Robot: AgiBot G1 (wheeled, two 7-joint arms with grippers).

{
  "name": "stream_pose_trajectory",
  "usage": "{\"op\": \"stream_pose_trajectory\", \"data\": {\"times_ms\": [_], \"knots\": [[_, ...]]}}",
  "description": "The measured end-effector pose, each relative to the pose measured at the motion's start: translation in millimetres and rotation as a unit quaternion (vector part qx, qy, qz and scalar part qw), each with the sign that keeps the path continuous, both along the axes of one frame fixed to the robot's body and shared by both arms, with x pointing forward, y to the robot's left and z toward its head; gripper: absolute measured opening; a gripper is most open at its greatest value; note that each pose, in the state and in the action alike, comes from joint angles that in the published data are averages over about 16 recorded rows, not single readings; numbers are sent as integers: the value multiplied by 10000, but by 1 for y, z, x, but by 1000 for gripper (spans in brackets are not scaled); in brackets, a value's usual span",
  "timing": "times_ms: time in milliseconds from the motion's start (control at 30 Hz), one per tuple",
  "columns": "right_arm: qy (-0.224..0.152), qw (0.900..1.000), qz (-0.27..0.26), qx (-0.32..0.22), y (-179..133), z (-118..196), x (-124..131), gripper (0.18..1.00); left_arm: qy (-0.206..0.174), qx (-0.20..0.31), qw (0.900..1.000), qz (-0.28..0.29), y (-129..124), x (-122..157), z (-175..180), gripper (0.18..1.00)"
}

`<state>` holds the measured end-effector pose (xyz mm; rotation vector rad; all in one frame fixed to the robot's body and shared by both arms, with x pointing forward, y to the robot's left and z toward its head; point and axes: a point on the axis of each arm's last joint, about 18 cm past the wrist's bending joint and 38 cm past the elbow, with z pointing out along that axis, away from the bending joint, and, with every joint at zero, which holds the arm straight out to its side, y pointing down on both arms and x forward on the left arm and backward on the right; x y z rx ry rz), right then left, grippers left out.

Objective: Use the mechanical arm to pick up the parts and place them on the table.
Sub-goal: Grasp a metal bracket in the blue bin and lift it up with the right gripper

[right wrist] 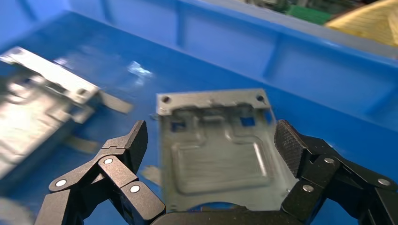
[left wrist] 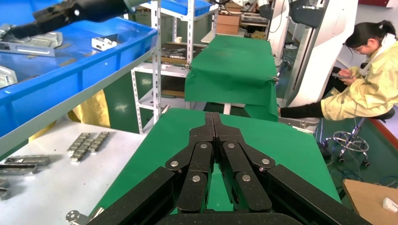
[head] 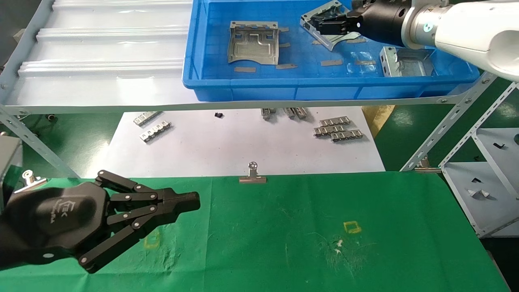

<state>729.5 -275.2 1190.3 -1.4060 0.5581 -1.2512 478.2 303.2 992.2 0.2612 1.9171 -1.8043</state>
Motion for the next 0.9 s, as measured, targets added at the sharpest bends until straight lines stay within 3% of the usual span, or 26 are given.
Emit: {"op": "stream_pose_trajectory", "data": {"times_ms": [200, 467, 900], "knots": [[58, 9992, -383, -109, 5, -6, 13, 983, 0, 0, 10000, 0, 0, 0, 0, 199], [104, 9986, -433, -274, 16, -13, 18, 928, 0, 0, 10000, 0, 0, 0, 0, 245], [108, 9986, -325, -405, 31, -22, 22, 690, 0, 0, 10000, 0, 0, 0, 0, 452]]}}
